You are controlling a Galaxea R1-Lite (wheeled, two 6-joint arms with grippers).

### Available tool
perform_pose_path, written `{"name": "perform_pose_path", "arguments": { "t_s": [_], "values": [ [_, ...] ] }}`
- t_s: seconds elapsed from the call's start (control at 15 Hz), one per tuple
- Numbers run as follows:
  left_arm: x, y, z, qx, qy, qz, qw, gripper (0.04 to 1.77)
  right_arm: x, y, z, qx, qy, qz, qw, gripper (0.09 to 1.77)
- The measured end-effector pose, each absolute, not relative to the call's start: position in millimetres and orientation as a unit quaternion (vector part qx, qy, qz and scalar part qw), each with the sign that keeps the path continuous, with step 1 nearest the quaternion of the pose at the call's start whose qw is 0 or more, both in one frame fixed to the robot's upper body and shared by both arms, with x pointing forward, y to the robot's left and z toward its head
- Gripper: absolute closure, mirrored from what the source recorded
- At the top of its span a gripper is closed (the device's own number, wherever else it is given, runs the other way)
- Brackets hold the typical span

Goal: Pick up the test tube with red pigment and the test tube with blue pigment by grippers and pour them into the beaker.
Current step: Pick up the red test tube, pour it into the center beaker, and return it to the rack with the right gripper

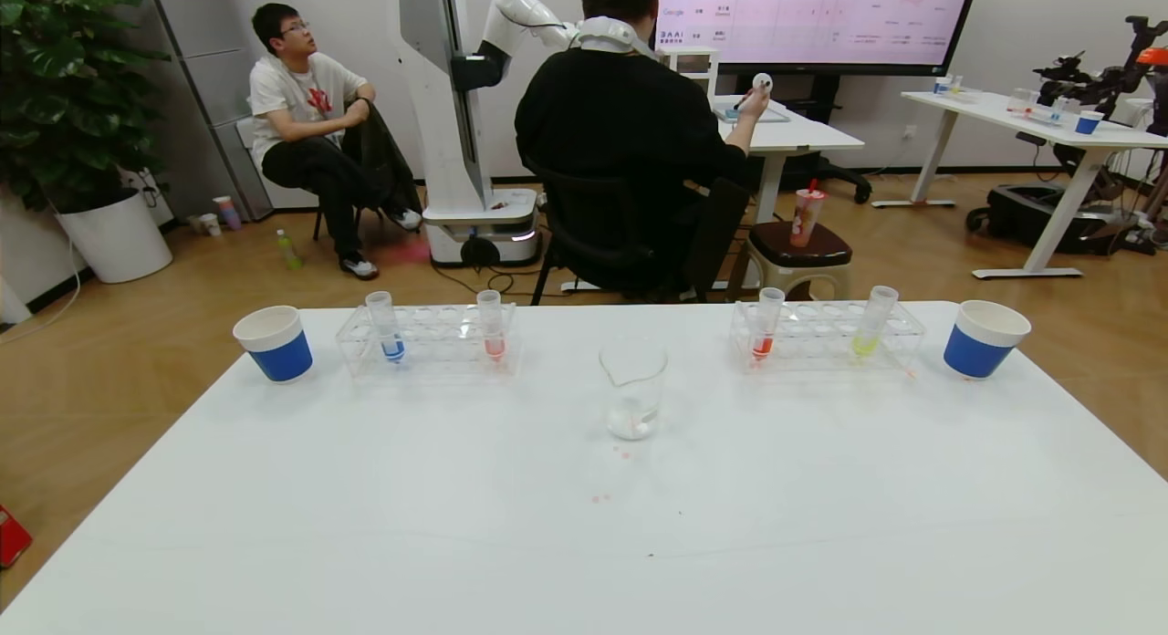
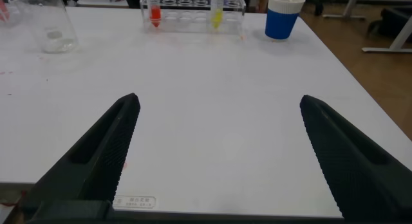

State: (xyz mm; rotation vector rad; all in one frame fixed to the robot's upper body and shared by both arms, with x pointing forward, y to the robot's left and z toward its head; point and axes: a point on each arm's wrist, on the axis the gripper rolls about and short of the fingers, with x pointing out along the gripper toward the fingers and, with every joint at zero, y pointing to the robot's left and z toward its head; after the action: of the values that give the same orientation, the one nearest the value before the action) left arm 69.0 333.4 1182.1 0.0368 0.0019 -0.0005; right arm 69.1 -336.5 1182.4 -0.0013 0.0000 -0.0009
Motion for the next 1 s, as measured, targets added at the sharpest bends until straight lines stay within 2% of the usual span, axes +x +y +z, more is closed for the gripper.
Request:
{"name": "perform_pose_path", "arguments": {
  "t_s": [1.0],
  "values": [
    [69.0, 333.4, 1182.2, 0.018, 0.001, 0.000, 1.000, 0.06, 69.1, -336.3, 1182.5, -0.003, 0.000, 0.004, 1.000, 0.12]
  ]
}}
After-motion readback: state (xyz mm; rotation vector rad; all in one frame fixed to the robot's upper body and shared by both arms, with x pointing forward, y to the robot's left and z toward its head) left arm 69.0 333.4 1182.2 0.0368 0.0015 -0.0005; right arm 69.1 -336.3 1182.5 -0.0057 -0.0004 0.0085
